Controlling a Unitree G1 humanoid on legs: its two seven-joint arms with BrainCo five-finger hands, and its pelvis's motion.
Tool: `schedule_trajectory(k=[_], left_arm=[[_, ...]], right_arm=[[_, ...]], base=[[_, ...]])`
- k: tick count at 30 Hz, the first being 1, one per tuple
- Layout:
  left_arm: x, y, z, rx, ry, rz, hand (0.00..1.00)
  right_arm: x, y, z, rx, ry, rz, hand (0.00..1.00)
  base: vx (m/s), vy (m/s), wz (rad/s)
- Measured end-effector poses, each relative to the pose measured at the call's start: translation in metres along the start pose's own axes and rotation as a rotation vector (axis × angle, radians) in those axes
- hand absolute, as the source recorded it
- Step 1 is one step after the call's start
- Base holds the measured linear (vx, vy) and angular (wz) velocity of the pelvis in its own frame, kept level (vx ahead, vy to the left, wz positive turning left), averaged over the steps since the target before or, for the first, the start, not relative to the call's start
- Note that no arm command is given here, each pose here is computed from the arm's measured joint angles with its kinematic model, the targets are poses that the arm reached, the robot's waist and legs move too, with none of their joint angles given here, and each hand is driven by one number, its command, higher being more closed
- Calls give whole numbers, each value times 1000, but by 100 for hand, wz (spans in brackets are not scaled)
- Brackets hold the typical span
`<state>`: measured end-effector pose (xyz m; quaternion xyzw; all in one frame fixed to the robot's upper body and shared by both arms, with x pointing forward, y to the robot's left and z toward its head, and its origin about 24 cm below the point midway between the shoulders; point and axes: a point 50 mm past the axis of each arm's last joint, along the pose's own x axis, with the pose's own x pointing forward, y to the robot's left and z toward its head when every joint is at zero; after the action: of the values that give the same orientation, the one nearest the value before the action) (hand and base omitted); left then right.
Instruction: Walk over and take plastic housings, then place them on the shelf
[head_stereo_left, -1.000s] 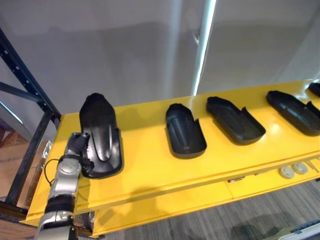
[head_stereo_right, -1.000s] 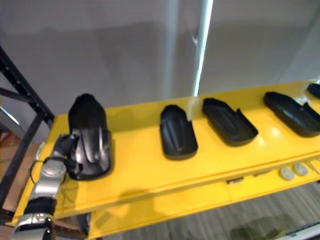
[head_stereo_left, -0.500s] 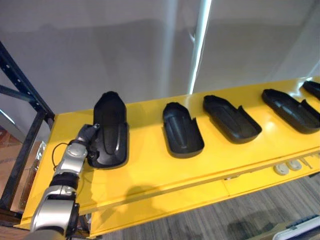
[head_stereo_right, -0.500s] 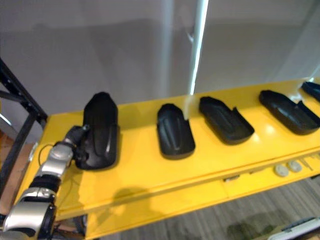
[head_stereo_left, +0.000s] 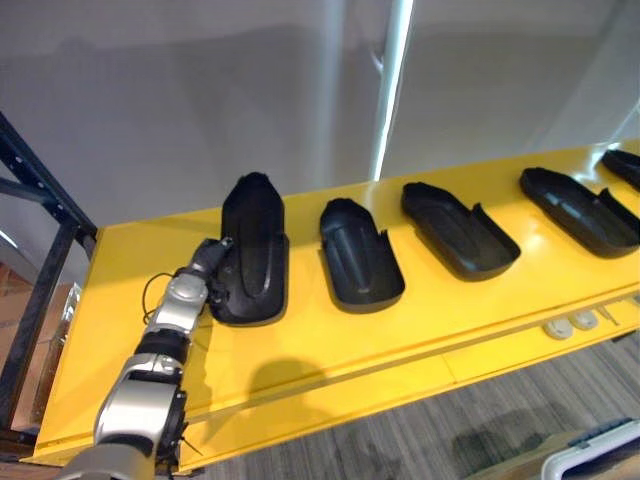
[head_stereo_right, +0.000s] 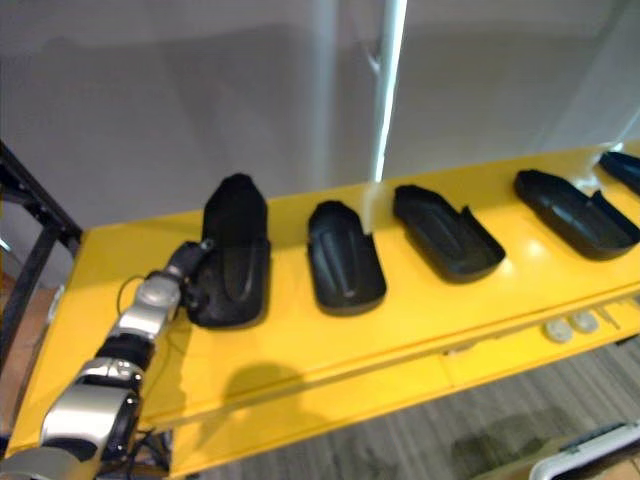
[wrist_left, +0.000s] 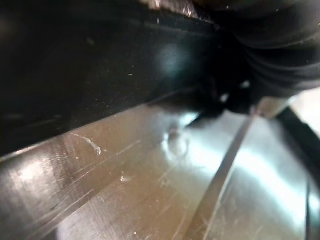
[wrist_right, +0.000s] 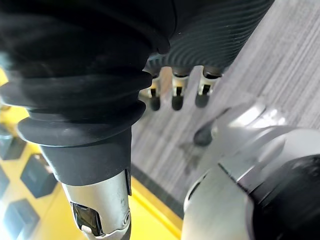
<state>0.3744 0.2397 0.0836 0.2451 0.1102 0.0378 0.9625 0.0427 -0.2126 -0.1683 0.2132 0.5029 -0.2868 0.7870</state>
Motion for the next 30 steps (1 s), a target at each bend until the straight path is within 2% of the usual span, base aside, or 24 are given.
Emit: schedule_trajectory(k=[8, 30], left_arm=[[3, 2, -7, 119, 62, 13, 100], [3, 10, -7, 107, 79, 52, 100]], right_arm=[[0, 0, 0, 5, 0, 1, 0], [1, 4, 4, 6, -4, 11, 0]], base=[[0, 0, 0], [0, 0, 0]])
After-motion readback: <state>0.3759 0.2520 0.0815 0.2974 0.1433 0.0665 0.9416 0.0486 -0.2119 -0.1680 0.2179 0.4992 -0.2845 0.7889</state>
